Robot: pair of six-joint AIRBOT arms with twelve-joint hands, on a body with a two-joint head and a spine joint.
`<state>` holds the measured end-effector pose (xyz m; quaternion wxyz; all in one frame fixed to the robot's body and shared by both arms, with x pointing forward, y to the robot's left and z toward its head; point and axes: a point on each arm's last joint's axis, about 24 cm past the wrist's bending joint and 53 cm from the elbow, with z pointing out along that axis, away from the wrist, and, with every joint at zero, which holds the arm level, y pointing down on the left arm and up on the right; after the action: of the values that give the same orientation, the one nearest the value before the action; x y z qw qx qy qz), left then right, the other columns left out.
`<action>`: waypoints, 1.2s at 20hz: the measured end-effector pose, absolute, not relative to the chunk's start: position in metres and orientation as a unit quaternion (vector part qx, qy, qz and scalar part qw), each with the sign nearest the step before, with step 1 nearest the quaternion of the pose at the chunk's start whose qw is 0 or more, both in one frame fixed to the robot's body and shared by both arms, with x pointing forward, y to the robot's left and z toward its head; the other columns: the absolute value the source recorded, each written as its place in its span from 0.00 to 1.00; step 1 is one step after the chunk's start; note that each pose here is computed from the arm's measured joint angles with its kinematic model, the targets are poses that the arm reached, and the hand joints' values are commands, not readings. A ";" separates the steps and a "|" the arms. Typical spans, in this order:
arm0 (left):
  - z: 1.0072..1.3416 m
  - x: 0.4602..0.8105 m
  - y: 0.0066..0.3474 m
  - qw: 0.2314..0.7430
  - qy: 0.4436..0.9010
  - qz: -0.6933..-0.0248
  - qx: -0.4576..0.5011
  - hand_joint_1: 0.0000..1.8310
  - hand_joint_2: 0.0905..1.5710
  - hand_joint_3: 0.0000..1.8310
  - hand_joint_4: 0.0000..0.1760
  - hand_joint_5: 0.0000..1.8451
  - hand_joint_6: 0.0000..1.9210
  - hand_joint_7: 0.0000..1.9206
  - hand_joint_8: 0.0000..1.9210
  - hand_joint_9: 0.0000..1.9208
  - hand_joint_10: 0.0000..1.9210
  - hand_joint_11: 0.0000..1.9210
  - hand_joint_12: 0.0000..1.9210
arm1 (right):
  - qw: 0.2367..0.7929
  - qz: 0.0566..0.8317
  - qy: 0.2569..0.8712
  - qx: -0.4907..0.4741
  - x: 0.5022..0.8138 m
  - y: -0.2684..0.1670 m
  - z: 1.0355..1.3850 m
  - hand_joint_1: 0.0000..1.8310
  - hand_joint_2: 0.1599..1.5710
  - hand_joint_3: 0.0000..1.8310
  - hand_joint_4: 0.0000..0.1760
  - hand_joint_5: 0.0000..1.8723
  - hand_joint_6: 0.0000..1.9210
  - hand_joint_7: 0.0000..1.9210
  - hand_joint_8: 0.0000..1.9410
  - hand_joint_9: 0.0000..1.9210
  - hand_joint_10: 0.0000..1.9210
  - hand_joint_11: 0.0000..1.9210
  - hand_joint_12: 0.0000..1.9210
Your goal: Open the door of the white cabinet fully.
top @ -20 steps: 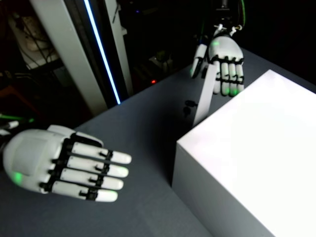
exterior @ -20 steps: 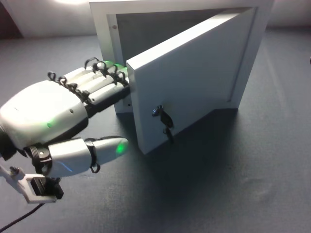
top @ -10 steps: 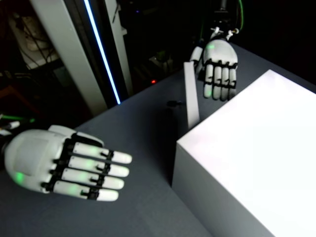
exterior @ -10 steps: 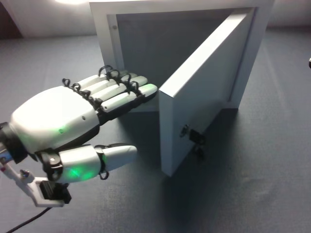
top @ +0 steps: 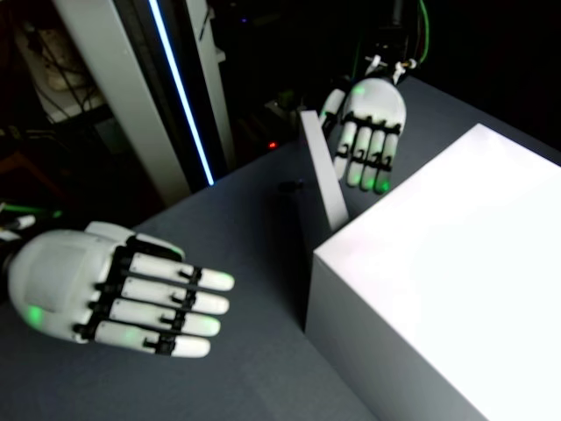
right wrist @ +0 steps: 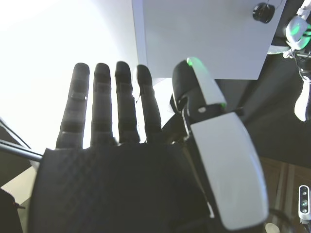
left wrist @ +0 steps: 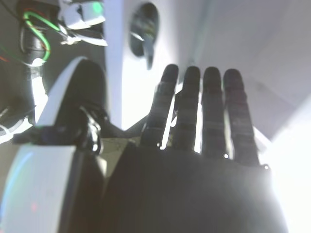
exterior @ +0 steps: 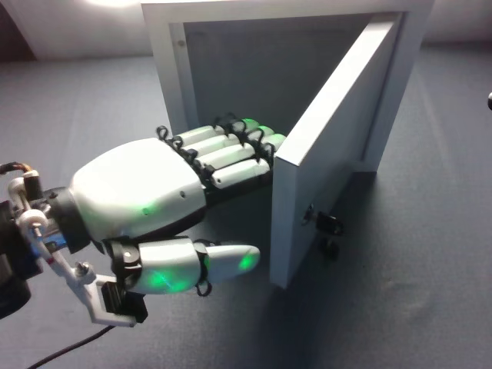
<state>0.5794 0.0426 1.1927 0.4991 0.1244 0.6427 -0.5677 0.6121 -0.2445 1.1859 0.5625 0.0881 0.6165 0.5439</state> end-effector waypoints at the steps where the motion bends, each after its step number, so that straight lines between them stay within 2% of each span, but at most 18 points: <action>1: 1.192 0.579 0.040 0.498 0.643 -0.568 0.127 0.01 0.91 0.00 0.00 0.01 0.00 0.00 0.00 0.00 0.00 0.02 0.01 | 0.562 0.544 0.616 0.088 0.612 -0.245 1.186 0.38 0.86 0.00 0.00 0.16 0.00 0.15 0.00 0.11 0.00 0.01 0.21; 9: 1.192 0.575 0.017 0.482 0.641 -0.578 0.152 0.01 0.92 0.00 0.00 0.03 0.00 0.02 0.00 0.01 0.00 0.03 0.01 | 0.562 0.544 0.616 0.088 0.612 -0.244 1.186 0.37 0.86 0.00 0.00 0.16 0.00 0.14 0.00 0.11 0.00 0.00 0.22; 11: 1.190 0.573 0.010 0.476 0.641 -0.581 0.156 0.04 0.91 0.00 0.00 0.03 0.00 0.02 0.00 0.01 0.00 0.03 0.01 | 0.562 0.544 0.616 0.088 0.612 -0.244 1.186 0.38 0.85 0.00 0.00 0.17 0.00 0.15 0.00 0.12 0.00 0.00 0.22; 13: 1.191 0.570 0.002 0.474 0.638 -0.584 0.167 0.03 0.92 0.00 0.00 0.02 0.00 0.01 0.00 0.00 0.00 0.02 0.00 | 0.563 0.545 0.615 0.088 0.612 -0.244 1.187 0.36 0.85 0.00 0.00 0.17 0.00 0.15 0.00 0.12 0.00 0.01 0.23; 15: 1.193 0.570 -0.006 0.474 0.633 -0.587 0.173 0.09 0.90 0.00 0.00 0.03 0.00 0.01 0.00 0.00 0.00 0.03 0.00 | 0.563 0.546 0.614 0.088 0.613 -0.244 1.187 0.35 0.85 0.00 0.00 0.17 0.00 0.15 0.00 0.11 0.00 0.00 0.23; 18: 1.198 0.567 -0.016 0.473 0.624 -0.595 0.182 0.09 0.89 0.00 0.00 0.03 0.00 0.02 0.00 0.01 0.00 0.02 0.00 | 0.563 0.546 0.614 0.088 0.613 -0.244 1.187 0.36 0.85 0.00 0.00 0.16 0.00 0.14 0.00 0.11 0.00 0.00 0.22; 19: 1.198 0.567 -0.019 0.472 0.622 -0.597 0.185 0.05 0.90 0.00 0.00 0.02 0.00 0.01 0.00 0.00 0.00 0.02 0.00 | 0.564 0.546 0.614 0.088 0.613 -0.244 1.187 0.35 0.85 0.00 0.00 0.17 0.00 0.15 0.00 0.12 0.00 0.01 0.23; 24: 1.203 0.567 -0.025 0.474 0.615 -0.600 0.191 0.00 0.91 0.00 0.00 0.02 0.01 0.01 0.00 0.00 0.00 0.03 0.01 | 0.564 0.546 0.614 0.088 0.613 -0.244 1.187 0.35 0.85 0.00 0.00 0.16 0.00 0.15 0.00 0.12 0.00 0.00 0.23</action>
<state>0.5672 -0.0255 1.2026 0.4745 0.1909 0.6151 -0.6000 0.6132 -0.2440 1.1870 0.5637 0.0876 0.6139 0.5456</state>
